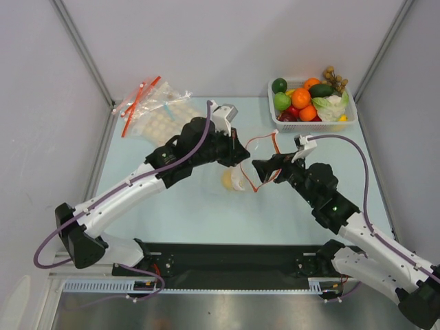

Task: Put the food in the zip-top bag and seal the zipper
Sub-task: Place the fake fruit in the zipper food storage bag, then pick up the fake vegetable from the bin.

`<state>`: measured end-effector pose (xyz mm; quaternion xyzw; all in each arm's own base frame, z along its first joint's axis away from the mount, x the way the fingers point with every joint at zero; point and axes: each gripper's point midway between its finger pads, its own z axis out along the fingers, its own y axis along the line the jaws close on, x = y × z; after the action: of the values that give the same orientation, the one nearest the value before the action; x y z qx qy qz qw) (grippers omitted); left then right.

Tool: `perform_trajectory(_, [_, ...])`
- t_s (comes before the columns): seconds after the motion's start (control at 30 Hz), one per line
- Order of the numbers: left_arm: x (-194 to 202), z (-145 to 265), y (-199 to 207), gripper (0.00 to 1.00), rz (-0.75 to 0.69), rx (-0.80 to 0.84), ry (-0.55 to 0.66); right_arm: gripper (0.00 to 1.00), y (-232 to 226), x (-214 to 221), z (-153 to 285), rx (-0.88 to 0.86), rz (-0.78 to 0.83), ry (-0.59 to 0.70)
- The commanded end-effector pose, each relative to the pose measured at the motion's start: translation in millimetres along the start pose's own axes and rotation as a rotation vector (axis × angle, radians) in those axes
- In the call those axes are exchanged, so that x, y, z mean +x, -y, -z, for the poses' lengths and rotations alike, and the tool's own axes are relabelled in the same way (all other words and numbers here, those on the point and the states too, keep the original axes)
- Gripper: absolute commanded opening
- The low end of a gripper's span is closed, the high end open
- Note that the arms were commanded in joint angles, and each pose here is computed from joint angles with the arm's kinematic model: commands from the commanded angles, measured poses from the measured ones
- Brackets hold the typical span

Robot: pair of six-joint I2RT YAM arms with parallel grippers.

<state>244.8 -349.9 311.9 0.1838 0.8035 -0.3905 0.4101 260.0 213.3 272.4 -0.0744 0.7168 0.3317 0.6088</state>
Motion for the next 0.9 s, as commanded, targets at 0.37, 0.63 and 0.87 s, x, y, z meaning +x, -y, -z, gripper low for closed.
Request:
perform_trajectory(0.37, [-21.2, 8.8, -27.4, 0.0, 0.006, -0.026, 0.069, 0.71, 18.1, -3.2, -8.6, 0.177, 0.001, -0.101])
perform_trajectory(0.63, [-21.7, 13.6, -45.5, 0.0, -0.019, -0.121, 0.093, 0.72, 24.0, -10.7, -2.7, 0.238, 0.021, -0.07])
perform_trajectory(0.87, [-15.7, 12.8, -57.4, 0.0, -0.03, -0.152, 0.124, 0.74, 31.3, -13.0, -0.7, 0.284, 0.041, -0.072])
